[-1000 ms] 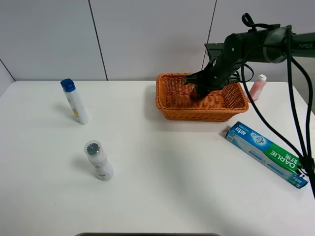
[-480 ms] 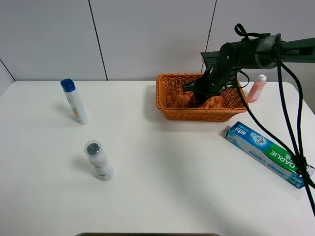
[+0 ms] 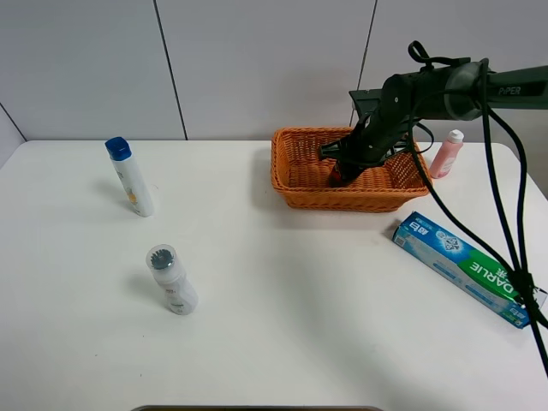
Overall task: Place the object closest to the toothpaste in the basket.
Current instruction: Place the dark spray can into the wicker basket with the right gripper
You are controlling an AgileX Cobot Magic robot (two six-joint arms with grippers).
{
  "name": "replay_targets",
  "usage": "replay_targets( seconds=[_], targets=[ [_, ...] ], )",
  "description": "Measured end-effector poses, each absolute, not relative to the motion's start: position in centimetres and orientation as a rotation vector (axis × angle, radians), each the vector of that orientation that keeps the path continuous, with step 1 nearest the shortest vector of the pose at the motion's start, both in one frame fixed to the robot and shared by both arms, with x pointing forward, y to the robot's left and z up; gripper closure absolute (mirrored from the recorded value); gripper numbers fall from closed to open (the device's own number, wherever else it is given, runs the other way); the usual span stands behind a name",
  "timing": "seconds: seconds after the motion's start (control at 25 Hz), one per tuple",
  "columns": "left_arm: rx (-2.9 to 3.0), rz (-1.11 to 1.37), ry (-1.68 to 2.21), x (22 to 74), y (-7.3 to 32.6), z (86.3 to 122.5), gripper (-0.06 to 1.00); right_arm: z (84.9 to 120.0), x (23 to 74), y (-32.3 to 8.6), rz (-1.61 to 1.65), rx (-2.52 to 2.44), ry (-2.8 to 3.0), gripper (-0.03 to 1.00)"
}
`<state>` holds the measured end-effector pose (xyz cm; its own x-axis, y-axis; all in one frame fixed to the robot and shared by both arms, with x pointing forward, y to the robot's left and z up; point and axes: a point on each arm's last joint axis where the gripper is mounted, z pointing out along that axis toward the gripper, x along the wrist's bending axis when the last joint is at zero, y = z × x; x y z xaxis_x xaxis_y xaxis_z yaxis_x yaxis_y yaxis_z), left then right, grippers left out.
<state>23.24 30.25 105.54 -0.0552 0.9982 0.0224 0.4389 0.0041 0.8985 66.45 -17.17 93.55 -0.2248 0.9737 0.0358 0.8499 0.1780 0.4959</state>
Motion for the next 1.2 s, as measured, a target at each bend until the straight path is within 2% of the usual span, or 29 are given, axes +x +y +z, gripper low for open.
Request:
replay_targets(
  seconds=[0.08,0.16,0.36,0.4,0.48,0.96,1.2],
  targets=[
    [1.516,1.010,1.579,23.2,30.2,105.5,0.01,93.6,66.5,-17.2,0.614,1.740,2.166,0.65],
    [1.516,1.010,1.579,23.2,30.2,105.5,0.01,93.6,66.5,-17.2,0.619,1.738,2.163,0.58],
    [1.516,1.010,1.579,23.2,30.2,105.5,0.01,93.7,66.8,-17.1,0.654,1.721,2.142,0.12],
    [1.516,1.010,1.579,23.2,30.2,105.5,0.01,93.8,66.8,-17.1,0.663,1.716,2.136,0.06],
    [1.516,1.010,1.579,23.2,30.2,105.5,0.01,93.9,67.0,-17.0,0.682,1.707,2.125,0.01],
    [1.516,1.010,1.579,23.2,30.2,105.5,0.01,94.4,67.0,-17.0,0.702,1.696,2.112,-0.02],
    [1.516,1.010,1.579,23.2,30.2,105.5,0.01,98.9,65.9,-17.3,0.757,1.670,2.075,-0.02]
  ],
)
